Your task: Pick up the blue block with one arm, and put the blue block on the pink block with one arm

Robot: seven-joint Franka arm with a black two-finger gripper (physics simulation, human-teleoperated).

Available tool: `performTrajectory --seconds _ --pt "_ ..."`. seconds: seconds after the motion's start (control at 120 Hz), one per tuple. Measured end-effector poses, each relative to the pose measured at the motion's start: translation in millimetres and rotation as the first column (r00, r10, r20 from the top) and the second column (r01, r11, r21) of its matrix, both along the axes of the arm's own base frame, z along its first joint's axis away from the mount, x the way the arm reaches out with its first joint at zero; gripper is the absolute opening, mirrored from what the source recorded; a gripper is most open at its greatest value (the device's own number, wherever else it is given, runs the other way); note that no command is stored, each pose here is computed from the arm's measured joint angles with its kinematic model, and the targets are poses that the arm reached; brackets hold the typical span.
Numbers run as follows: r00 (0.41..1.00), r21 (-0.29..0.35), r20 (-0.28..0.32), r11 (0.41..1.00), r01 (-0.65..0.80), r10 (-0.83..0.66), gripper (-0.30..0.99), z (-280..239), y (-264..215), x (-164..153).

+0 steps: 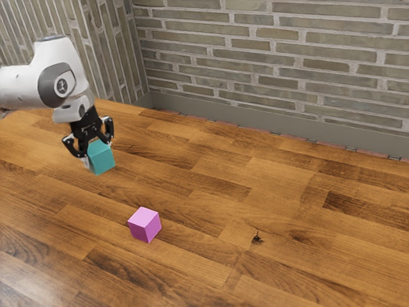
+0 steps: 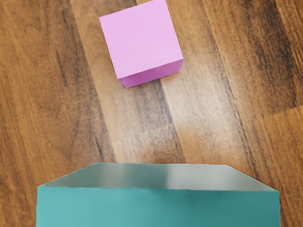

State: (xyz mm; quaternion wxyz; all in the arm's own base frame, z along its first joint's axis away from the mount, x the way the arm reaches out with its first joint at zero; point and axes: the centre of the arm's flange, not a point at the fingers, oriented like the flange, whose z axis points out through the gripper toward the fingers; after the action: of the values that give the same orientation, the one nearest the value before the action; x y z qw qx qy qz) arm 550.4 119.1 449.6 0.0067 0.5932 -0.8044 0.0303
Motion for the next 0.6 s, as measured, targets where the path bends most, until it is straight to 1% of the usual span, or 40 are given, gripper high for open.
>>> performTrajectory --seconds 0.067,0.125,0.217,0.333,0.475,0.6 --pt "0.999 -0.004 -0.032 1.0 0.006 -0.006 0.35 -8 -33 5" --pt "0.998 -0.01 -0.058 1.0 -0.021 0.02 0.35 -16 -49 8" --pt "0.989 -0.013 -0.08 0.992 -0.123 0.121 0.35 -20 -43 7" --pt "0.96 -0.021 -0.098 0.964 -0.264 0.261 0.35 -30 -25 6" --pt "0.946 -0.017 -0.12 0.952 -0.306 0.302 0.35 -51 -66 18" --pt "0.924 -0.01 -0.125 0.931 -0.364 0.36 0.35 -64 -78 23"
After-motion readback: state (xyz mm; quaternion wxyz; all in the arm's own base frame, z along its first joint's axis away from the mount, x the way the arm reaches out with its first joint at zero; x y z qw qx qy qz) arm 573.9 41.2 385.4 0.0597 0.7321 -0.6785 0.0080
